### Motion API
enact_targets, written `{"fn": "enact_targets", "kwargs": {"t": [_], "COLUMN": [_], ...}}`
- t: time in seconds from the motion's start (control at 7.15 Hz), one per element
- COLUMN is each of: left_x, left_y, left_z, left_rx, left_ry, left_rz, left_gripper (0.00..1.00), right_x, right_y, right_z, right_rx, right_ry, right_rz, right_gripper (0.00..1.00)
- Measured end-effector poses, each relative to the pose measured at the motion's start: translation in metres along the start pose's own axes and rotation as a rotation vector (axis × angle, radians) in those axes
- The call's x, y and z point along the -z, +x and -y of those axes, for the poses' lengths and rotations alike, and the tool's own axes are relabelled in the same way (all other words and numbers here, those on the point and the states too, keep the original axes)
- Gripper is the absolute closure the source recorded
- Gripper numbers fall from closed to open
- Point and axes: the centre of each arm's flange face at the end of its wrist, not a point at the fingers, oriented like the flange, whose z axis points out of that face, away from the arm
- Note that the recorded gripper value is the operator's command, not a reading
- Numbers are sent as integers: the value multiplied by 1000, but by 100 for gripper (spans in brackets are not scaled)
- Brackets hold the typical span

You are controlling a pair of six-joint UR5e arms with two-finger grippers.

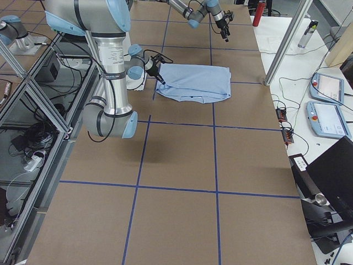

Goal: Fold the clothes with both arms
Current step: 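Tug the shirt's nearest corner with the right gripper to square it, then move the right gripper to the shirt's side edge while the left lowers near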

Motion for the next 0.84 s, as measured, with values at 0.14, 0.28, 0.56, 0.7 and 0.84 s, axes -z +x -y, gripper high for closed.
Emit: {"fn": "enact_targets", "kwargs": {"t": [0.14,0.28,0.56,0.7,0.84], "left_x": [0,0,0,0,1], "left_y": [0,0,0,0,0], "left_z": [0,0,0,0,1], "left_rx": [0,0,0,0,0], "left_ry": [0,0,1,1,2], "left_rz": [0,0,-1,-1,-1], "left_gripper": [0,0,0,0,0], "right_x": [0,1,10,19,28], "right_y": [8,23,47,44,34], "right_z": [-4,-17,-55,-71,-86], "right_rx": [-41,-93,-214,-290,-363], "right_ry": [-3,-16,-55,-62,-53], "right_rz": [-8,-23,-42,-35,-27], "right_gripper": [100,100,100,100,42]}}
